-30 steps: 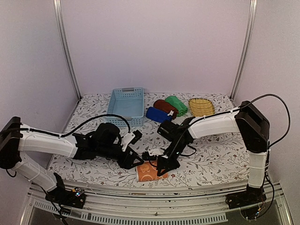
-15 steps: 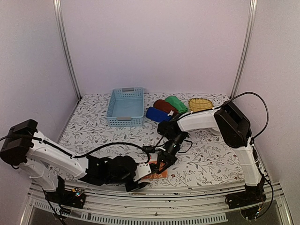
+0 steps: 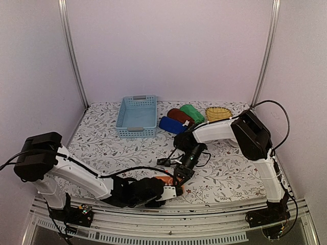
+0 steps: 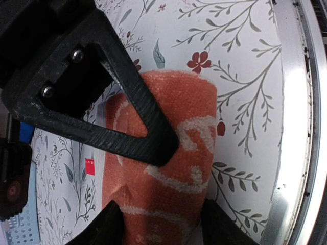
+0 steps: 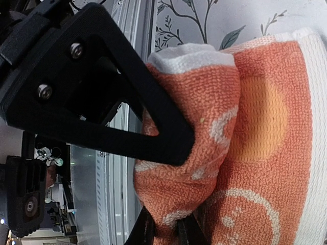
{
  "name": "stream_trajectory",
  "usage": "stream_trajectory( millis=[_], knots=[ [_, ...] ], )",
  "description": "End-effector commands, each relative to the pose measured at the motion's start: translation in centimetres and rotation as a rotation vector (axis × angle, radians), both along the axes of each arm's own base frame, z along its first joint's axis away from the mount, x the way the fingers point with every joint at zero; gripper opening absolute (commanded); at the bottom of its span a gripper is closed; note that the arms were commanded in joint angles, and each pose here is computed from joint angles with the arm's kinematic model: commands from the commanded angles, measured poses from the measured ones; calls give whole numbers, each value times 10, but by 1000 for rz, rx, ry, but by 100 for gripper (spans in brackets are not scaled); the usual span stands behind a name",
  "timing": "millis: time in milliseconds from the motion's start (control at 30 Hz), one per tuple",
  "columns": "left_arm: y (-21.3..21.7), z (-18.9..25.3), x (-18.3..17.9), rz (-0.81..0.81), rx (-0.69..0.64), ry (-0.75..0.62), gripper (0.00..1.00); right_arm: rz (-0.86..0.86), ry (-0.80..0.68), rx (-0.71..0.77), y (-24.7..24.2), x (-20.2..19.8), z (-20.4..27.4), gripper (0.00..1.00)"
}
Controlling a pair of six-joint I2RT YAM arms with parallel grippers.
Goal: Roll the towels
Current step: Roll the towel at the center of the board.
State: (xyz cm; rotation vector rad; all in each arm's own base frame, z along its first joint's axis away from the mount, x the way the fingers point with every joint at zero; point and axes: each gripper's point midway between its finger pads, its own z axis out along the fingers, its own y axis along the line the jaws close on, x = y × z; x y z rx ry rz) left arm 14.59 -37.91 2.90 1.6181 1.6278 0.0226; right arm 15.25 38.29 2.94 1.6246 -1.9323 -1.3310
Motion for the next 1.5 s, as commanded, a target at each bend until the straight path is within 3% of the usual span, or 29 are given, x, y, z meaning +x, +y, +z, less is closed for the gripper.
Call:
stream_trajectory(
  millis=[0,200,400,667,867,1133,1267,1467],
  knots=[
    [-15,7,-7,-67,20,-101,54,22,23,-138,-19,-6,-40,10],
    [-12,-17,-4,-48,121,-111,47,7,53,-134,-20,-3,-38,10],
    [-1,-29,-2,6,186,-71,25,-16,57,-100,-20,4,-21,14],
    [-1,-32,-26,31,156,312,15,-116,-153,33,-34,50,53,37],
    [1,-39,-37,58,128,626,14,-214,-344,129,-54,75,98,39],
    [11,-64,-41,168,180,958,11,-256,-530,293,-78,69,159,38],
    [12,-65,-33,250,159,1078,9,-257,-682,344,-89,63,165,39],
    [4,-50,-19,288,70,1202,7,-165,-870,273,-92,46,123,43]
  ],
)
